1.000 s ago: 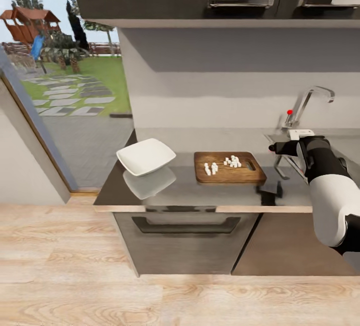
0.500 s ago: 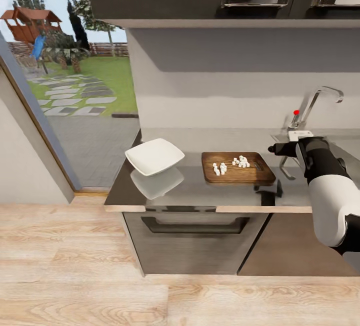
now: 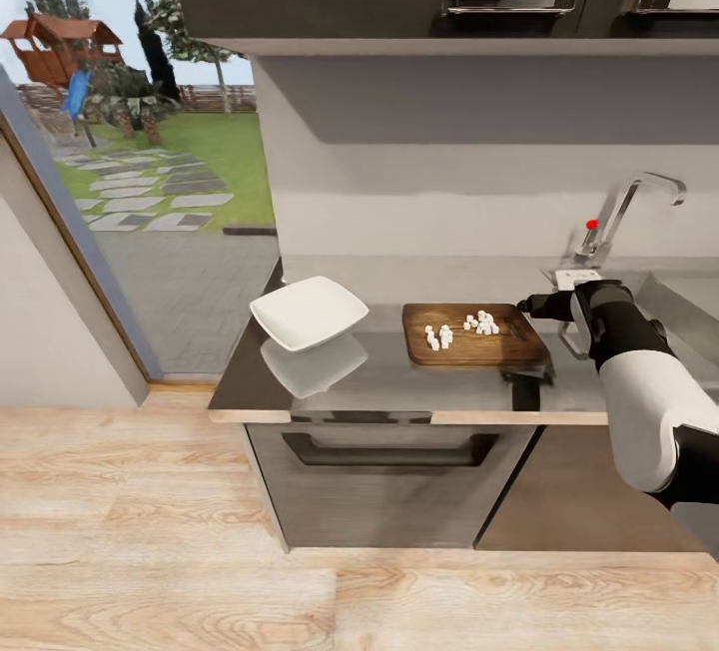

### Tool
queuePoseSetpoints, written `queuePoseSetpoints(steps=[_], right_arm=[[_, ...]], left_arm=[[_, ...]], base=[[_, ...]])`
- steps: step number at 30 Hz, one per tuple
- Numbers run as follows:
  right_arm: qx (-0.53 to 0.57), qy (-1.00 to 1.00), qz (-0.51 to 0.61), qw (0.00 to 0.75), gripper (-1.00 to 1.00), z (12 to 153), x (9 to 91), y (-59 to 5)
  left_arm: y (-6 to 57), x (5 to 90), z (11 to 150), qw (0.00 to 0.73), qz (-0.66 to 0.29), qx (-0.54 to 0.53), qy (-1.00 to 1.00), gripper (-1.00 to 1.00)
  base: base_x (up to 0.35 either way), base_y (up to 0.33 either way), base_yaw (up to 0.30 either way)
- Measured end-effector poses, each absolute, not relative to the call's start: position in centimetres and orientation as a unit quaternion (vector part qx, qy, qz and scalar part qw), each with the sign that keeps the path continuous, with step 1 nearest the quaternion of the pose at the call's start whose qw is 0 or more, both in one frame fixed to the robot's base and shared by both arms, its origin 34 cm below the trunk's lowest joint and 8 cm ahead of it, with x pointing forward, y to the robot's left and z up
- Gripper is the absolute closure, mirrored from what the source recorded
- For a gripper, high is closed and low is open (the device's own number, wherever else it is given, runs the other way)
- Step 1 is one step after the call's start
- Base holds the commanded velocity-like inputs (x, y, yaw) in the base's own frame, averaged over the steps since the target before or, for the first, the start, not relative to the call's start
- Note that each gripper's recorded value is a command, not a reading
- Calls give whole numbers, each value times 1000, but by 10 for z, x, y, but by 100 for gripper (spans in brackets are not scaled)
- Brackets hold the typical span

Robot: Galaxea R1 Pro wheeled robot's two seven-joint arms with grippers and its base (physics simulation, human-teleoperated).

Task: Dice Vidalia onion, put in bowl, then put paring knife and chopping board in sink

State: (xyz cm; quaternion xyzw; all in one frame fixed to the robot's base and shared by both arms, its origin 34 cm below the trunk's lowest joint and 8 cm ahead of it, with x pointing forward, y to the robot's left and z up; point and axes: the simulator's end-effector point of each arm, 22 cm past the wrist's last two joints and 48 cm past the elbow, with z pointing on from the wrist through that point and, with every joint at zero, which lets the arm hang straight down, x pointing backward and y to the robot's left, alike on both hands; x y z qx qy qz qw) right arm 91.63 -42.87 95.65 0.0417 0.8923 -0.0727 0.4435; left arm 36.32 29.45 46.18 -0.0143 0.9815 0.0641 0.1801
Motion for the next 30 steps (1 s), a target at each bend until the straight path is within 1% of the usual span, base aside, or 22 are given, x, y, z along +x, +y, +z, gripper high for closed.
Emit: queuePoseSetpoints(steps=[19,24,30], right_arm=[[41,893,-72,443,-100,956,916,-428],[39,902,-71,425,-100,938,912,-424],[41,902,-74,423,-100,936,911,-428]], left_arm=[[293,363,462,180,63,-14,982,-100],[293,363,462,180,63,-14,982,-100],[293,363,462,180,63,-14,982,-100]], base=[[-17,-15,0],[0,0,0],[0,0,0]])
